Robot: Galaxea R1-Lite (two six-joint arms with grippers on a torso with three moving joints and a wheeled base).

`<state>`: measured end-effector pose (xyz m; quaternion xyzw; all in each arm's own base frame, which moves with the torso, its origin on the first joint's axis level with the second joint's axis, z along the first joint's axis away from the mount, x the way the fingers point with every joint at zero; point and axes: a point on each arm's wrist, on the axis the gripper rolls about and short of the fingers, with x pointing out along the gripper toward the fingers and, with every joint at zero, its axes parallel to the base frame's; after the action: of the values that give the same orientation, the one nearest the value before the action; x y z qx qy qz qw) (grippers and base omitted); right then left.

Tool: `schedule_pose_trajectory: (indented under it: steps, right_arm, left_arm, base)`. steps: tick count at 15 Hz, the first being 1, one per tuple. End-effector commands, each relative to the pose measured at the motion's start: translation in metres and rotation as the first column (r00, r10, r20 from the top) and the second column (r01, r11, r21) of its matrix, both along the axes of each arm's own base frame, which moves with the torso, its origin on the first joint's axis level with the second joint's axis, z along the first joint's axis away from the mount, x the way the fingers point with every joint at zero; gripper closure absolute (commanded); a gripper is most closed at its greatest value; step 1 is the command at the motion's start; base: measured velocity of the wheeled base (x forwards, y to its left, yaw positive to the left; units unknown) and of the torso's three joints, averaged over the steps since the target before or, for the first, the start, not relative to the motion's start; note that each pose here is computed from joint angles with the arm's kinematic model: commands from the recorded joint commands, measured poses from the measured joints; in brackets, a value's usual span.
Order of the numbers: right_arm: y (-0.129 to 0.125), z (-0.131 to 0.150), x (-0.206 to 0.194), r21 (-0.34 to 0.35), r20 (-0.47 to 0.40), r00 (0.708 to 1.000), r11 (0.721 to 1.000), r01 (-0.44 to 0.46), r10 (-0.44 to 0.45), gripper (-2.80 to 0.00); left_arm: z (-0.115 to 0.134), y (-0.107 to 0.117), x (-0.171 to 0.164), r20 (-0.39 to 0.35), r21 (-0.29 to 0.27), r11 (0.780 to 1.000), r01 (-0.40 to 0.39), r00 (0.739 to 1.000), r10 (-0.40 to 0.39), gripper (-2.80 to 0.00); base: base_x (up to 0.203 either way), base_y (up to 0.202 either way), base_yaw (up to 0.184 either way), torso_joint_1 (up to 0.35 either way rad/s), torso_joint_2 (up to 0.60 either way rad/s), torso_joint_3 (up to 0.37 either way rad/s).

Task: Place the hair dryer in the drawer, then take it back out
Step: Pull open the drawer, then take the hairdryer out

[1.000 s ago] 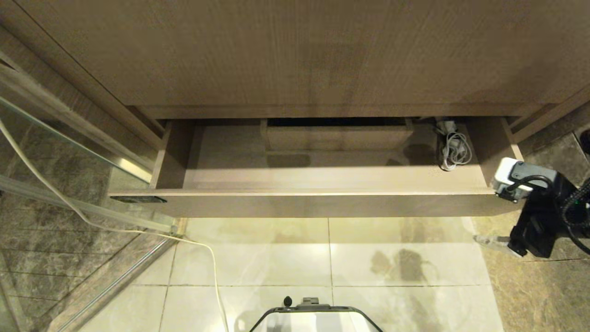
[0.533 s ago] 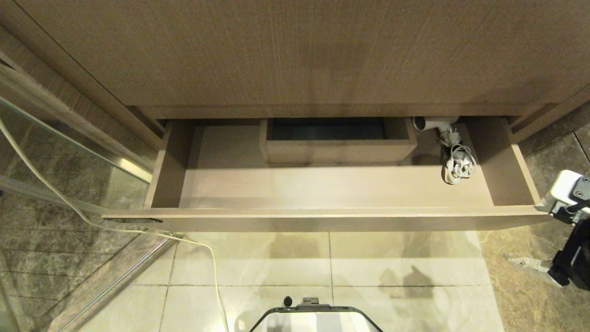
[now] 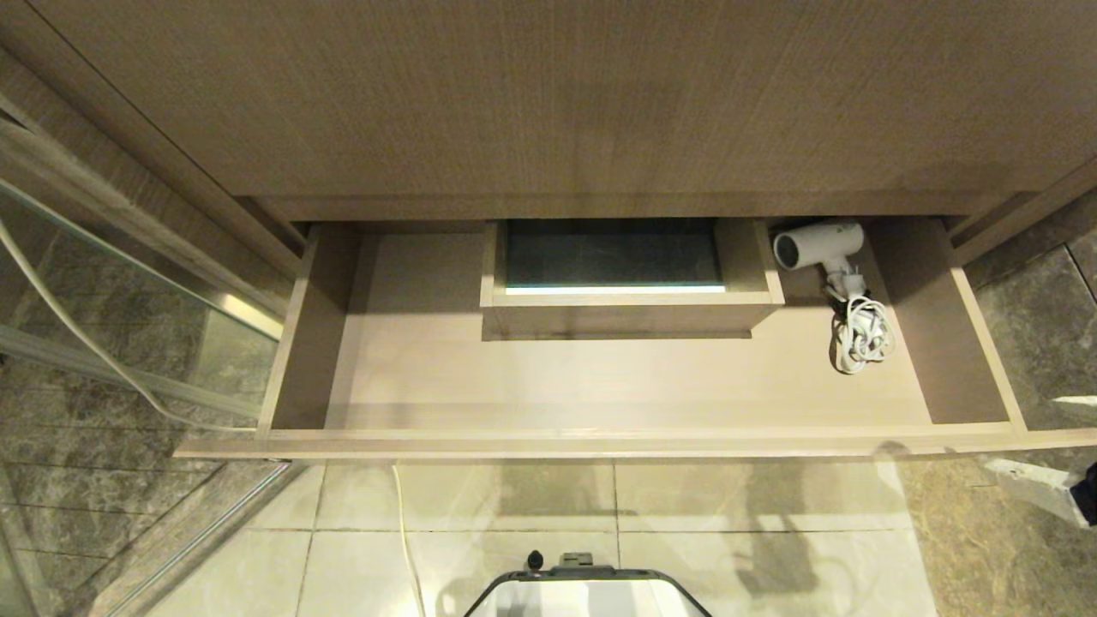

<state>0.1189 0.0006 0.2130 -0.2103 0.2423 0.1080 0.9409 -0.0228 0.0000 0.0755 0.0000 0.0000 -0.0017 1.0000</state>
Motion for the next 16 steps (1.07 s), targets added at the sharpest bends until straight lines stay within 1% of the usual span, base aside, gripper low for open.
schedule_pose_trajectory:
  steps: [1, 3, 4, 5, 7, 9, 12, 14, 15, 16]
  right_arm:
    - [-0.001, -0.003, -0.003, 0.016, -0.035, 0.999, 1.0, 0.022, -0.022, 0.0]
    - [-0.001, -0.002, -0.001, 0.011, -0.045, 0.999, 1.0, 0.024, -0.024, 0.0]
    - [-0.002, -0.002, 0.008, 0.009, -0.062, 0.998, 1.0, 0.03, -0.029, 0.0]
    - [-0.003, -0.003, 0.024, 0.004, -0.091, 0.995, 0.999, 0.047, -0.047, 0.0]
    - [-0.01, -0.006, 0.069, -0.015, -0.156, 0.983, 0.995, 0.099, -0.1, 0.0]
    - [-0.021, -0.012, 0.114, -0.026, -0.191, 0.97, 0.989, 0.147, -0.149, 0.0]
    - [-0.045, -0.025, 0.173, -0.035, -0.194, 0.957, 0.976, 0.215, -0.218, 0.0]
    - [-0.063, -0.028, 0.197, -0.036, -0.167, 0.95, 0.964, 0.263, -0.265, 0.0]
    - [-0.069, -0.036, 0.211, -0.038, -0.179, 0.945, 0.962, 0.27, -0.273, -2.8]
    - [-0.076, -0.047, 0.228, -0.043, -0.191, 0.939, 0.958, 0.283, -0.286, -2.8]
  left_arm:
    - [0.0, 0.0, 0.0, -0.002, 0.0, 1.0, 0.0, 1.0, 0.0, 0.0]
    - [0.0, 0.0, 0.0, -0.002, 0.0, 1.0, 0.0, 1.0, 0.0, 0.0]
    - [0.0, 0.0, 0.0, -0.002, 0.0, 1.0, 0.0, 1.0, 0.0, 0.0]
    - [0.0, 0.0, 0.0, -0.002, 0.0, 1.0, 0.0, 1.0, 0.0, 0.0]
    - [0.0, 0.0, 0.0, -0.002, 0.0, 1.0, 0.0, 1.0, 0.0, 0.0]
    - [0.0, 0.0, 0.0, -0.002, 0.0, 1.0, 0.0, 1.0, 0.0, 0.0]
    - [0.0, 0.0, 0.0, -0.002, 0.0, 1.0, 0.0, 1.0, 0.0, 0.0]
    - [0.0, 0.0, 0.0, -0.002, 0.0, 1.0, 0.0, 1.0, 0.0, 0.0]
    - [0.0, 0.0, 0.0, -0.002, 0.0, 1.0, 0.0, 1.0, 0.0, 0.0]
    - [0.0, 0.0, 0.0, -0.002, 0.0, 1.0, 0.0, 1.0, 0.0, 0.0]
  base:
    - [0.0, 0.0, 0.0, 0.0, 0.0, 0.0]
    - [0.0, 0.0, 0.0, 0.0, 0.0, 0.0]
    - [0.0, 0.0, 0.0, 0.0, 0.0, 0.0]
    - [0.0, 0.0, 0.0, 0.0, 0.0, 0.0]
    - [0.0, 0.0, 0.0, 0.0, 0.0, 0.0]
    - [0.0, 0.0, 0.0, 0.0, 0.0, 0.0]
    - [0.0, 0.0, 0.0, 0.0, 0.0, 0.0]
    - [0.0, 0.0, 0.0, 0.0, 0.0, 0.0]
    - [0.0, 0.0, 0.0, 0.0, 0.0, 0.0]
    - [0.0, 0.0, 0.0, 0.0, 0.0, 0.0]
